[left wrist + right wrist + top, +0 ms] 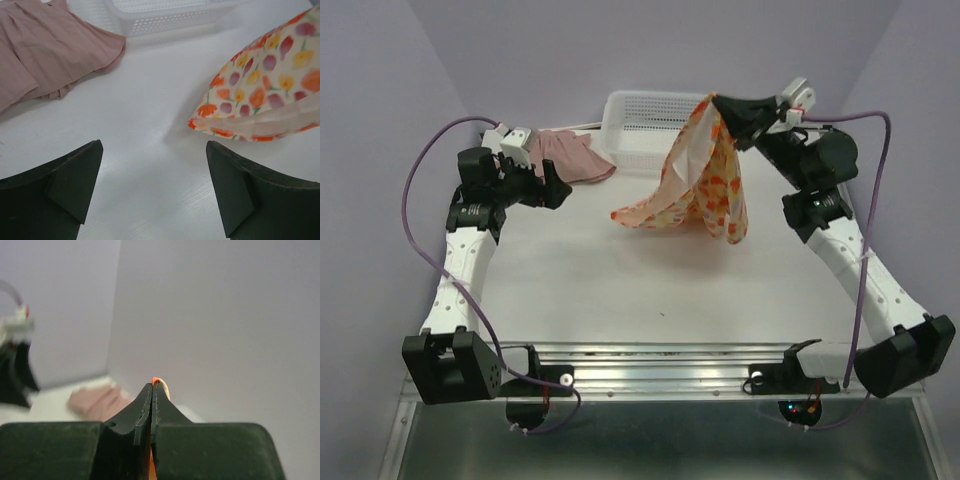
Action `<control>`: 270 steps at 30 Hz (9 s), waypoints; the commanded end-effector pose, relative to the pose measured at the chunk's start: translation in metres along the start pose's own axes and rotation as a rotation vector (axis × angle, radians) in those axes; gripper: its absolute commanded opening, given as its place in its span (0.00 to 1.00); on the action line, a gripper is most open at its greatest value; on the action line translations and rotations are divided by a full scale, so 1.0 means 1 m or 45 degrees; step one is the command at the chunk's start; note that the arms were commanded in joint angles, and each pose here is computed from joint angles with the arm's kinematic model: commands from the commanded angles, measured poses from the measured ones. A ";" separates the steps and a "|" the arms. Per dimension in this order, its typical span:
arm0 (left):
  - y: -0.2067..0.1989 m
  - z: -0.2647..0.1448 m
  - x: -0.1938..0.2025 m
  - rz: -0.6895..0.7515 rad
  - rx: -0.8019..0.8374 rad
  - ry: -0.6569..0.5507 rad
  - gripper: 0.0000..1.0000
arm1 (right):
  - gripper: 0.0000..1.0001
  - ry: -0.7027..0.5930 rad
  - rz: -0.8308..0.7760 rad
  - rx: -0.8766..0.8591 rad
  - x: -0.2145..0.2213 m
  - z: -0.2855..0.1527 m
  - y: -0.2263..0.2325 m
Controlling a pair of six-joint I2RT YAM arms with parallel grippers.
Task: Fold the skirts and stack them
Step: Move the skirt to the center of the board, then flatten the skirt out
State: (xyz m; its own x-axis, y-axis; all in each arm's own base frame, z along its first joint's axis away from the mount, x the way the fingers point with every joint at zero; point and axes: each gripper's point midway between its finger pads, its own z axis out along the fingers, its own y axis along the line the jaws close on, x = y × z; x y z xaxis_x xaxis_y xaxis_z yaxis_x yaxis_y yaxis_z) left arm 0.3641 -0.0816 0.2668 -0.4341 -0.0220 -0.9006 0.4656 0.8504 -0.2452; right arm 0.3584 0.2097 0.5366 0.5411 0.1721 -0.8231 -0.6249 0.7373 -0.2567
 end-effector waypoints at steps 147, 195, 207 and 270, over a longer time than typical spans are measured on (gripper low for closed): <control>-0.128 0.062 0.170 0.886 0.645 0.408 0.71 | 0.01 1.730 -0.086 -1.011 0.226 -0.338 0.179; -0.031 0.036 -0.079 0.499 -0.398 0.125 0.00 | 0.01 1.210 -0.643 -0.050 0.168 -0.124 -0.125; -0.021 0.026 -0.220 0.373 -0.476 -0.222 0.00 | 0.01 0.921 -0.754 0.038 0.101 -0.036 -0.176; -0.137 0.068 0.287 0.288 0.461 1.220 0.18 | 0.40 2.507 0.207 -0.250 0.390 -0.413 0.032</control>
State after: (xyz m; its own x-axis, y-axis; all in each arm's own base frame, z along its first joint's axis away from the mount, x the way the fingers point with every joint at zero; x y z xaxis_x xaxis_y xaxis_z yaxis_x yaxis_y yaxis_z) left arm 0.2764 -0.2253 0.0199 -0.7076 0.5966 -0.3786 0.7041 0.6403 -0.3070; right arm 0.2976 0.0738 0.0188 -0.7463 -0.6289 -0.2179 -0.6645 0.7223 0.1915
